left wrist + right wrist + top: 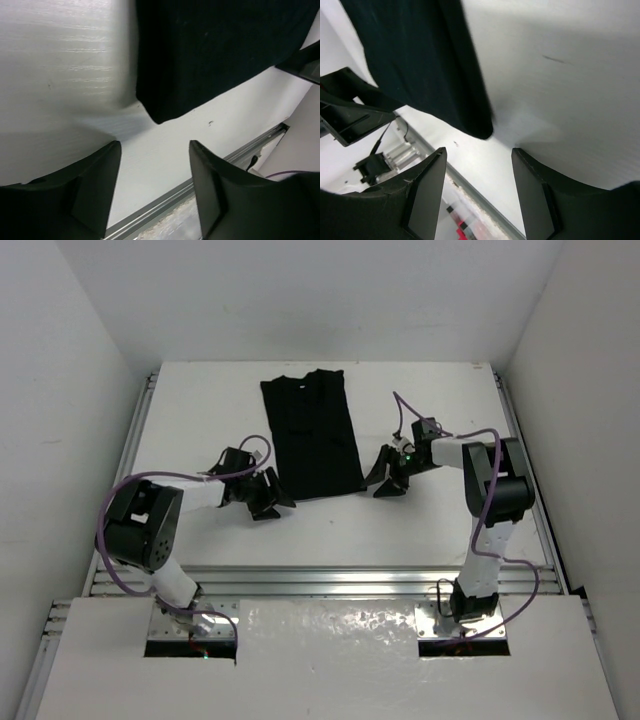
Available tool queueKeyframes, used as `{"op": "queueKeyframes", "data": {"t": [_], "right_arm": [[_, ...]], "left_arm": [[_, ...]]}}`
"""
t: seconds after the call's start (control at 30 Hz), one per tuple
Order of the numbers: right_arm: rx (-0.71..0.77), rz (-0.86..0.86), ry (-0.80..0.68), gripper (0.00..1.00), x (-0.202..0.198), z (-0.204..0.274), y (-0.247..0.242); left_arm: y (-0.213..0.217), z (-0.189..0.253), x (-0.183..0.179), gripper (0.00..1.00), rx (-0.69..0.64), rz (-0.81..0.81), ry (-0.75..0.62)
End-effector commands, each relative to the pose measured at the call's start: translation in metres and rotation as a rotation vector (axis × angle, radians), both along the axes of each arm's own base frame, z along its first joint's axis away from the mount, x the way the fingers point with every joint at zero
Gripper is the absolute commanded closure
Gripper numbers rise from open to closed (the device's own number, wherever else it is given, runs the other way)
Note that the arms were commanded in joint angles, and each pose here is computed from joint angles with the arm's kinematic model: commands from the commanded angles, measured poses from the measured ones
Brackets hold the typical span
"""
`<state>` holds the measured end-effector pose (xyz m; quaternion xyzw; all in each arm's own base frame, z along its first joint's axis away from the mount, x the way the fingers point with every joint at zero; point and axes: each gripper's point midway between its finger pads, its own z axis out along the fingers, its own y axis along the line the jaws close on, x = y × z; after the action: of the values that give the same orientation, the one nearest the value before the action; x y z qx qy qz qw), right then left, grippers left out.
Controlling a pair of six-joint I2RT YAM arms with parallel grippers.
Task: Fold and stack the t-shirts
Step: Grab one side of the 2/3 rectangular tshirt with both arms
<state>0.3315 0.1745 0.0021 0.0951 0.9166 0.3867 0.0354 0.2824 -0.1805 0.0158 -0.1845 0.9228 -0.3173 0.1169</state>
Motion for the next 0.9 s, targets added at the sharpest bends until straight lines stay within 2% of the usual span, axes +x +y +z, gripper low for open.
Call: {"op": "queueKeyframes", "data": {"t": [0.0,0.13,0.2,0.3,0.37,0.43,0.47,0.63,0.77,0.8,0.83,0.87], "right_arm": [[-0.062,0.036,-0.023,0.42,0.005,-0.026,0.003],[-0.091,-0.01,-0.028,0.42,0.012,-0.031,0.001],[-0.092,-0.019,-0.026,0.42,0.016,-0.03,0.002],[-0.089,-0.021,-0.028,0.42,0.02,-0.03,0.002],[-0.091,-0.02,-0.029,0.42,0.021,-0.029,0.002],[-0.092,-0.018,-0.032,0.42,0.021,-0.028,0.002],[-0.092,-0.019,-0.028,0.42,0.021,-0.029,0.002],[-0.086,-0.018,-0.014,0.45,0.019,-0.031,0.003],[-0.04,-0.027,-0.007,0.6,0.019,-0.027,0.009],[-0.034,-0.029,-0.007,0.65,0.019,-0.025,0.01],[-0.028,-0.029,-0.01,0.79,0.019,-0.023,0.011],[-0.022,-0.034,-0.009,0.86,0.02,-0.022,0.011]], "left_arm": [[0.01,-0.006,0.015,0.42,0.065,0.042,-0.041],[0.015,-0.006,0.032,0.38,0.111,0.067,-0.065],[0.021,-0.015,0.033,0.4,0.155,0.094,-0.025],[0.027,-0.02,0.041,0.47,0.191,0.137,-0.02],[0.026,-0.022,0.046,0.58,0.193,0.139,-0.031],[0.02,-0.026,0.051,0.6,0.167,0.123,-0.024],[0.017,-0.029,0.051,0.64,0.157,0.118,-0.014],[0.004,-0.032,0.044,0.67,0.101,0.092,-0.014],[0.0,-0.034,0.03,0.74,0.082,0.064,0.012],[0.001,-0.036,0.026,0.79,0.085,0.058,0.021],[0.002,-0.036,0.023,0.9,0.094,0.054,0.022],[0.003,-0.032,0.022,0.91,0.095,0.054,0.012]]}}
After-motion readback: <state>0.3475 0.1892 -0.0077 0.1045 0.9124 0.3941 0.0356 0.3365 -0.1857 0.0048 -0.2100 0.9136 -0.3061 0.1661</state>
